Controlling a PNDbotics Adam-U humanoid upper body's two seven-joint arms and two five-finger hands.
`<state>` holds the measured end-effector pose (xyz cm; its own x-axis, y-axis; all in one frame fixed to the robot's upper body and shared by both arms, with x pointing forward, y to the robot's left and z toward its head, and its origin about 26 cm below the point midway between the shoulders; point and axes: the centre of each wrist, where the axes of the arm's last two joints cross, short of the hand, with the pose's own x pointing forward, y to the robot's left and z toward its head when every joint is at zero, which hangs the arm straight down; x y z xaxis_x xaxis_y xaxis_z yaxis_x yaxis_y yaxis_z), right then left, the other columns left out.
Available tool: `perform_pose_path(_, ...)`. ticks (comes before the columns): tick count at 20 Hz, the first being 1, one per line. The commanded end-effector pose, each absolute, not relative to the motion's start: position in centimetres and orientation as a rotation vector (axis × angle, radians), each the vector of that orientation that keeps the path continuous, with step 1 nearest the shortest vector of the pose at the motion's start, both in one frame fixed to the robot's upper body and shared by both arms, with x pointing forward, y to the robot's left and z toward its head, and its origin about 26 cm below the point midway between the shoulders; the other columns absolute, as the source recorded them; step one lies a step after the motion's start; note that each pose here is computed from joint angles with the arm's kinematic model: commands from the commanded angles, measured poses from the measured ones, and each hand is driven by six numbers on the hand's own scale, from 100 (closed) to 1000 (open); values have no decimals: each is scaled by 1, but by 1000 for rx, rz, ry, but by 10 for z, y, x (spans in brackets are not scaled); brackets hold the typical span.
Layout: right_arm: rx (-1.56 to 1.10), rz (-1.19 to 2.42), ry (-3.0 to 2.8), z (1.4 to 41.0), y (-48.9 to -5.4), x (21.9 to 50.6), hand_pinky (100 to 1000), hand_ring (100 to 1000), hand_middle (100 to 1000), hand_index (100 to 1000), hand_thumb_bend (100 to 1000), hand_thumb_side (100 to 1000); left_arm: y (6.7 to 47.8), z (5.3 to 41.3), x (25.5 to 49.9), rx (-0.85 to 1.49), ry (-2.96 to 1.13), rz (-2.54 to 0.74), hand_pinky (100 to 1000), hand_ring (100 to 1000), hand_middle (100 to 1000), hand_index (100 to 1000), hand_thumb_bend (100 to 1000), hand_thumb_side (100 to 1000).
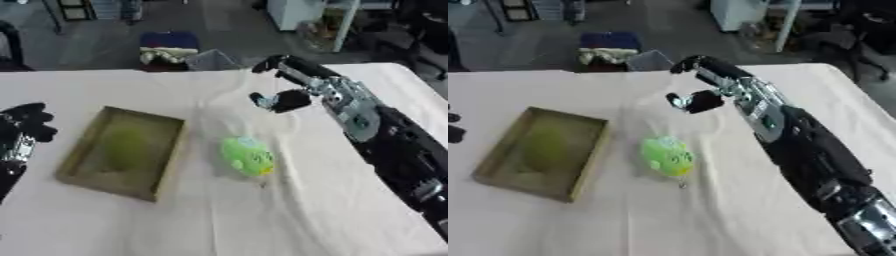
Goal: Pick up objects on the table and place them in the box.
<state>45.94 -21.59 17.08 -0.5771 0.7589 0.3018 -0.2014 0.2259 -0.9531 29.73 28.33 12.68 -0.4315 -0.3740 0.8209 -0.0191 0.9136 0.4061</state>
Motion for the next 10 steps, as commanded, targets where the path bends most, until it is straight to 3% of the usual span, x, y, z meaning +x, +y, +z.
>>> perform_pose_path(1, -495, 1508, -1702, 188, -221, 455, 790, 896, 806, 851, 241, 469, 290, 134, 297, 321, -2001, -427, 659, 625, 649, 803, 329, 752)
perform_pose_path(10, -344, 1547, -1700, 186, -213, 441, 786, 899, 803, 849, 235, 459, 295, 131, 295, 340, -1981, -428, 658, 625, 650, 803, 328, 753)
